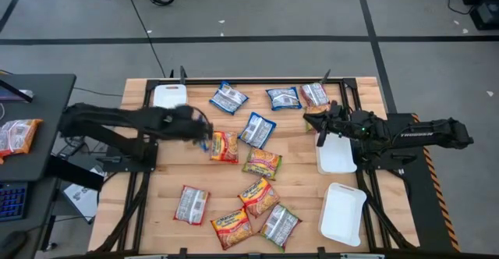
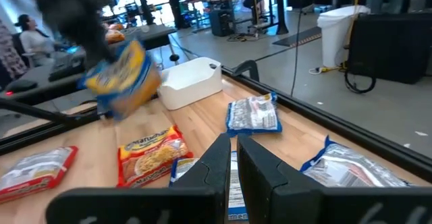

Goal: Sort Maruchan noodles
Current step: Put the blue noodle pack into the top left white bin

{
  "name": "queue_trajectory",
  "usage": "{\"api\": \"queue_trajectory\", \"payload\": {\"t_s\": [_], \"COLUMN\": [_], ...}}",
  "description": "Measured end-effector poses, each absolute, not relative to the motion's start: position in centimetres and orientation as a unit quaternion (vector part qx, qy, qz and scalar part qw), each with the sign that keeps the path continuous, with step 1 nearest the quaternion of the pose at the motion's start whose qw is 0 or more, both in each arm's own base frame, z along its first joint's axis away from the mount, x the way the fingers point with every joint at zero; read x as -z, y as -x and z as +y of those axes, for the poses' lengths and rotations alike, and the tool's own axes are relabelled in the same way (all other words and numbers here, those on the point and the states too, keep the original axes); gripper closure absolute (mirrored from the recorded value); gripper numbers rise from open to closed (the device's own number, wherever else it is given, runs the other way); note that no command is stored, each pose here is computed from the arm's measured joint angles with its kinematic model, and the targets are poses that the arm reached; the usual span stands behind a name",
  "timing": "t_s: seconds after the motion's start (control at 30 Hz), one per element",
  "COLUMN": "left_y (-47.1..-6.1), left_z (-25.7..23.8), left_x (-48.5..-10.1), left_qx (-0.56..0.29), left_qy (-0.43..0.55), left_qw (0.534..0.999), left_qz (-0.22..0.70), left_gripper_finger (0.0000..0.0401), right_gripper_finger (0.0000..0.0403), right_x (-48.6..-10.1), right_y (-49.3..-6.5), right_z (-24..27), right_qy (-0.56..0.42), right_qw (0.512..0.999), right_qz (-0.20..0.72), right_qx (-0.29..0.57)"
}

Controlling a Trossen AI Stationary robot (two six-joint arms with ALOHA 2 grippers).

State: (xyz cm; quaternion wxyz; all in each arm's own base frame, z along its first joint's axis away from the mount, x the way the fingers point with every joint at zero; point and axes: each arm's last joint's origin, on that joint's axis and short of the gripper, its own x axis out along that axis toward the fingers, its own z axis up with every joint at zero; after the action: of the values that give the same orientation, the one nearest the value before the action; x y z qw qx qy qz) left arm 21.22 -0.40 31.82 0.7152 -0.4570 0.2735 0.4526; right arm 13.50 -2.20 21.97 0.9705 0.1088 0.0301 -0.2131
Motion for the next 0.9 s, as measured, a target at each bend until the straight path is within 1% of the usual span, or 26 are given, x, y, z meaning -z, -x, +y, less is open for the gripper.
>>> {"api": "queue_trajectory", "payload": {"t_s": [0.07,0.23,0.27,0.33,0.4,0.43,0.53,0.6,0.67,0.9], "left_y": [-19.7,-16.8,-16.5,-15.5,-14.4,-13.7,-11.6,-10.7,-10.5,-11.7], "left_z": [-0.1,-0.3,-0.3,-0.2,0.3,0.5,1.2,1.6,1.8,3.1], "left_x": [-33.6,-36.0,-36.3,-36.4,-35.9,-35.5,-33.1,-31.3,-29.6,-24.8], "left_qx": [-0.419,-0.323,-0.31,-0.312,-0.355,-0.387,-0.499,-0.554,-0.583,-0.62], "left_qy": [0.452,0.395,0.386,0.387,0.403,0.415,0.46,0.491,0.51,0.557], "left_qw": [0.754,0.842,0.854,0.856,0.834,0.815,0.728,0.669,0.632,0.542], "left_qz": [0.229,0.174,0.162,0.144,0.126,0.119,0.096,0.064,0.023,-0.109], "left_gripper_finger": [0.0388,0.0388,0.0388,0.0388,0.0388,0.0388,0.0388,0.0388,0.0388,0.0387], "right_gripper_finger": [0.037,0.037,0.037,0.037,0.037,0.037,0.037,0.037,0.037,0.037], "right_x": [-22.0,-22.0,-22.0,-22.0,-22.0,-22.0,-22.0,-22.0,-22.0,-22.0], "right_y": [-13.5,-13.5,-13.6,-13.6,-13.6,-13.6,-13.6,-13.6,-13.6,-13.5], "right_z": [-2.2,-2.1,-2.1,-2.0,-2.0,-2.0,-2.0,-2.0,-2.0,-2.2], "right_qy": [-0.112,-0.114,-0.114,-0.115,-0.115,-0.115,-0.115,-0.114,-0.114,-0.131], "right_qw": [0.971,0.974,0.975,0.976,0.976,0.976,0.976,0.976,0.976,0.969], "right_qz": [0.03,0.033,0.033,0.033,0.033,0.033,0.033,0.033,0.033,0.025], "right_qx": [0.207,0.192,0.189,0.185,0.184,0.184,0.184,0.184,0.185,0.209]}}
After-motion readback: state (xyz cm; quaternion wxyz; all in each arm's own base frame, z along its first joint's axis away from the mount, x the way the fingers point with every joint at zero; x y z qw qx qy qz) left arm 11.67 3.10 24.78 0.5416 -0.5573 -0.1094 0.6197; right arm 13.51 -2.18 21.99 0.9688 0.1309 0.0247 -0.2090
